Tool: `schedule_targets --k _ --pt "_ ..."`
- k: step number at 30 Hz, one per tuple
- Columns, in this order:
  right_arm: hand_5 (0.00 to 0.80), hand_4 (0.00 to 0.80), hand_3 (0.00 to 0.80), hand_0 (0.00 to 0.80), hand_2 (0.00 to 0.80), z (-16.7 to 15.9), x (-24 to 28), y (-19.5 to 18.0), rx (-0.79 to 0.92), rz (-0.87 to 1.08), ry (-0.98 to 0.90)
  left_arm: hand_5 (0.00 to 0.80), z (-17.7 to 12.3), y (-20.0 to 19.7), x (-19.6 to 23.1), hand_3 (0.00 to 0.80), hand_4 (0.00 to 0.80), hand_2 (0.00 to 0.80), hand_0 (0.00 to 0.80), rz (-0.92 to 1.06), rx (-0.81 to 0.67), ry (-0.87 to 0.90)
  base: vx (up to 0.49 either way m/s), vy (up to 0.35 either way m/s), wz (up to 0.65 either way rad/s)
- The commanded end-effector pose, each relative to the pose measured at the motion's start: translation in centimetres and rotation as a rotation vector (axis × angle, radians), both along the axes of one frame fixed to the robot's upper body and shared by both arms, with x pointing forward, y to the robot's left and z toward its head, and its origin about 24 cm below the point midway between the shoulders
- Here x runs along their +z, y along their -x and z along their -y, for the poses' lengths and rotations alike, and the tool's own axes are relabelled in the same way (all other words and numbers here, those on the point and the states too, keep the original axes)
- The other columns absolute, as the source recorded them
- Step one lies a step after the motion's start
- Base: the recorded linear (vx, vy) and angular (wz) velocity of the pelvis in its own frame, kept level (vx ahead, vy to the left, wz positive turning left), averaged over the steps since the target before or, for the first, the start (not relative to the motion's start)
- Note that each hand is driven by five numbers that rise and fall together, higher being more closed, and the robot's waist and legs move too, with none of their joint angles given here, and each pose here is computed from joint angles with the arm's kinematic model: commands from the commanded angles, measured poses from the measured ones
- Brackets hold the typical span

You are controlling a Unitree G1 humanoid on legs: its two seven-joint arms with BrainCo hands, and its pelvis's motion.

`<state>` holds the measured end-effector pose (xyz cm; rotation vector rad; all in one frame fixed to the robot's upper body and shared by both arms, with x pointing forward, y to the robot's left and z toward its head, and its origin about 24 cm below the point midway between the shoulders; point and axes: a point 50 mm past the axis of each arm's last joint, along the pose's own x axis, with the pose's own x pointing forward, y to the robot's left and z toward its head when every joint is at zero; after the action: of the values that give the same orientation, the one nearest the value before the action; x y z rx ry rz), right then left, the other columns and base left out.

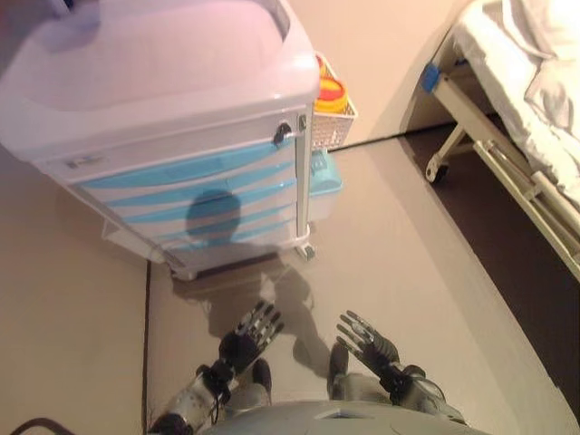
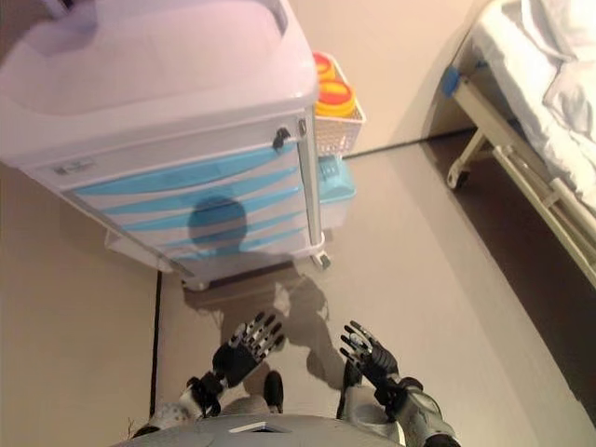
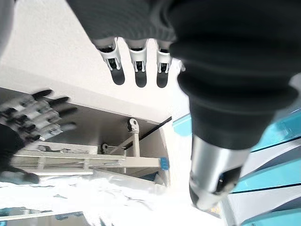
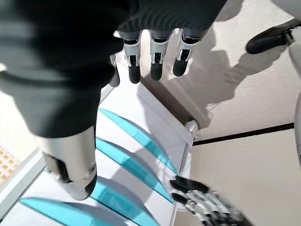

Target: Open the drawer and pick up the medicine

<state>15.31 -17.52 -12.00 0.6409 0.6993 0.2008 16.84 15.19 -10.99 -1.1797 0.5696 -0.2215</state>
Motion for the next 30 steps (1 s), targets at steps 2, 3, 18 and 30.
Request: schedule_targets --k 2,3,18,30 --pt "0.0 0.0 0.0 0.0 0.0 -1.0 1.6 -2.0 0.043 0.107 -0.025 0.0 0.7 -3.8 2.2 0.0 0.0 0.0 0.0 0.142 0.136 0.084 -0.021 0.089 -0.13" --pt "0.0 0.0 0.0 0.0 0.0 -1.0 1.7 -2.1 0.049 0.113 -0.021 0.0 0.6 -4.3 2.5 0.0 0.0 0.0 0.0 0.162 0.145 0.087 -0.015 0.099 -0.19" --pt "0.0 0.0 0.0 0.0 0.0 -0.6 2.9 -3.4 0.066 0.193 -0.018 0.0 -0.9 -10.4 7.6 0.0 0.0 0.0 0.0 0.39 0.457 0.387 -0.016 0.068 -0.12" --pt "0.0 0.0 0.0 0.0 0.0 -0.7 3.3 -3.7 0.056 0.213 -0.044 0.0 -4.5 -13.7 11.6 0.0 0.0 0.0 0.0 0.575 0.662 0.53 0.025 0.013 0.0"
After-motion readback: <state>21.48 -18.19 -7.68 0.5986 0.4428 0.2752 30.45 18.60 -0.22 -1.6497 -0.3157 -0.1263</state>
